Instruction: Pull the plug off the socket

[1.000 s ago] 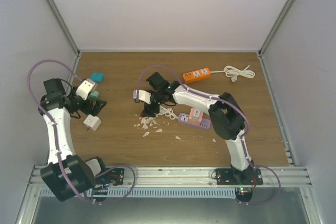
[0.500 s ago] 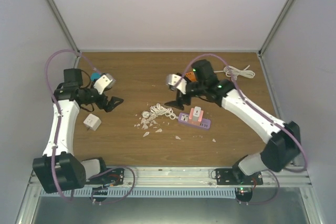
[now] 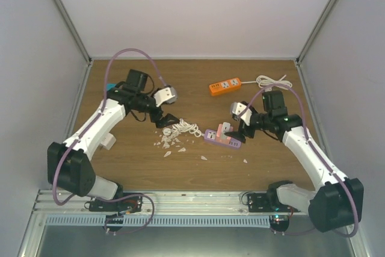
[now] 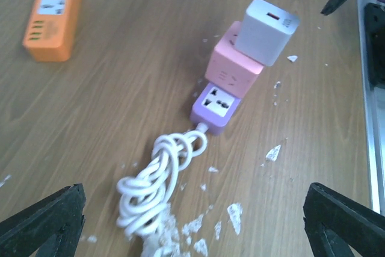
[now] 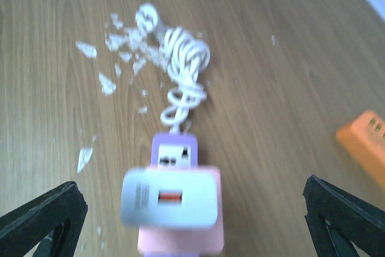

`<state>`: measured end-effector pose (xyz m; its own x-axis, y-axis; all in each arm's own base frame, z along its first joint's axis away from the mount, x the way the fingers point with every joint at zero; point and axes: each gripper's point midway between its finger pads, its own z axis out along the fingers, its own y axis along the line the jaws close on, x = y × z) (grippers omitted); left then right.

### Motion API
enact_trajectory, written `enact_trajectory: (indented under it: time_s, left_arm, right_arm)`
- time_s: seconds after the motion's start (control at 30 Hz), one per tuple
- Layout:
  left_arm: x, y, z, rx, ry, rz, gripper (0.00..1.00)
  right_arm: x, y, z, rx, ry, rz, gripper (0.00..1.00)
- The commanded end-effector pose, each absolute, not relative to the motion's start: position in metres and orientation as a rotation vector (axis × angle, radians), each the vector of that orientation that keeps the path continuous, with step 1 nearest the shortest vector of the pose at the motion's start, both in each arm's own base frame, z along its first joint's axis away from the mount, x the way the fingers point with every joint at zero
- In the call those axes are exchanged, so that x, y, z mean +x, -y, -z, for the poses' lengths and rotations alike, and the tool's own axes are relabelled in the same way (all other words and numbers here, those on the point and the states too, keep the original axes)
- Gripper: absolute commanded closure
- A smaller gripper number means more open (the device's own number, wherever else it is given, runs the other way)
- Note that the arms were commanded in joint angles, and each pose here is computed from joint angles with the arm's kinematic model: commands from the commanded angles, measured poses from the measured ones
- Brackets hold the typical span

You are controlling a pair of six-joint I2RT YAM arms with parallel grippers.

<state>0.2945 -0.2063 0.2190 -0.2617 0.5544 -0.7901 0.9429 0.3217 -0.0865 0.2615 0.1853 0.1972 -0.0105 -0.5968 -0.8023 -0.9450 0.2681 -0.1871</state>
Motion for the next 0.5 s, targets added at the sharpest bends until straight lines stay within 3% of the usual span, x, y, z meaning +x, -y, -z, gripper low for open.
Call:
enact_trajectory:
  time_s: [0.0, 0.47]
  left_arm:
    - [0.303, 0.241, -0.224, 1.384, -1.854, 0.755, 0.01]
    - [0.284, 0.264, -0.217, 1.417, -1.837, 0.888, 0.01]
  right_arm:
    - [0.243, -0.162, -0.18, -1.469, -1.696, -0.532, 0.0]
    - [0.256, -0.144, -0.11, -1.489, -1.835, -0.603, 0.04]
